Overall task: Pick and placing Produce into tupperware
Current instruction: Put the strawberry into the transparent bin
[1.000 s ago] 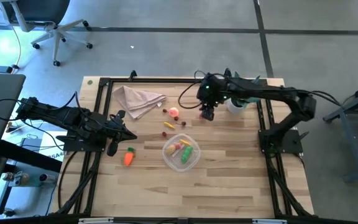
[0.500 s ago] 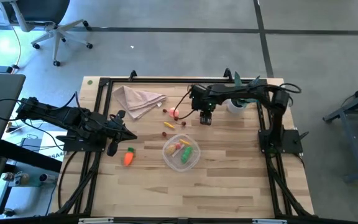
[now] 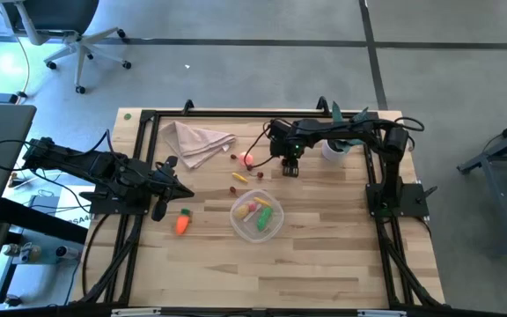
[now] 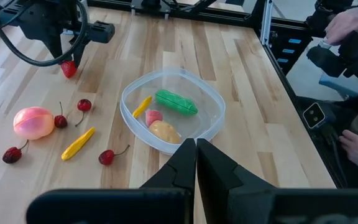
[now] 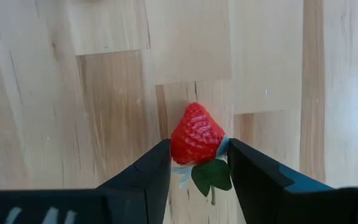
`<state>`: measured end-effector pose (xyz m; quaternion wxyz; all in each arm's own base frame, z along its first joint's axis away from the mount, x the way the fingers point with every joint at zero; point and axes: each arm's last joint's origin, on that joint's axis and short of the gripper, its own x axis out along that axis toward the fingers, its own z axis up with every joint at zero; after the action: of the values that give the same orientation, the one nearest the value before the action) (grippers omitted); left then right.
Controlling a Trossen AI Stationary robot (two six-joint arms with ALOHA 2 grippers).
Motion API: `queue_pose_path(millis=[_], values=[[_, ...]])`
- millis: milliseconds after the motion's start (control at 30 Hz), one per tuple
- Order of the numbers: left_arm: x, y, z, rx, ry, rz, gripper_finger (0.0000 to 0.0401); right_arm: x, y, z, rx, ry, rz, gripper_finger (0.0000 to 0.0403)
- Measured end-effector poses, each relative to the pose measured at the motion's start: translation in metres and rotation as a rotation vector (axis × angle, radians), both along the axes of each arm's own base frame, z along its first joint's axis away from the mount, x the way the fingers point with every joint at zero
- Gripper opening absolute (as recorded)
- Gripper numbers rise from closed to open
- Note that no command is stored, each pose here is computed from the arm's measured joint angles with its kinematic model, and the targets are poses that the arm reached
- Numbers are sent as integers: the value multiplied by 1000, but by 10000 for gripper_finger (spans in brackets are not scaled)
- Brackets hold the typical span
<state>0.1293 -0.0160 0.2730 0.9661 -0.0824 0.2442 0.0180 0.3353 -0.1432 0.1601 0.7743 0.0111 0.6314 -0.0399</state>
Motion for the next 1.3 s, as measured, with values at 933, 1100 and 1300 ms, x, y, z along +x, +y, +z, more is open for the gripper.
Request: queue_pose_path(millis=[933, 1100, 1300], values=[[0, 0, 0, 0, 0, 0, 5, 1, -5, -7, 37, -17, -20, 209], [0, 0, 0, 0, 0, 0, 5, 3, -5, -15, 50, 1, -19, 209], [0, 0, 0, 0, 0, 0, 5, 3, -5, -19, 54, 10, -21, 209]])
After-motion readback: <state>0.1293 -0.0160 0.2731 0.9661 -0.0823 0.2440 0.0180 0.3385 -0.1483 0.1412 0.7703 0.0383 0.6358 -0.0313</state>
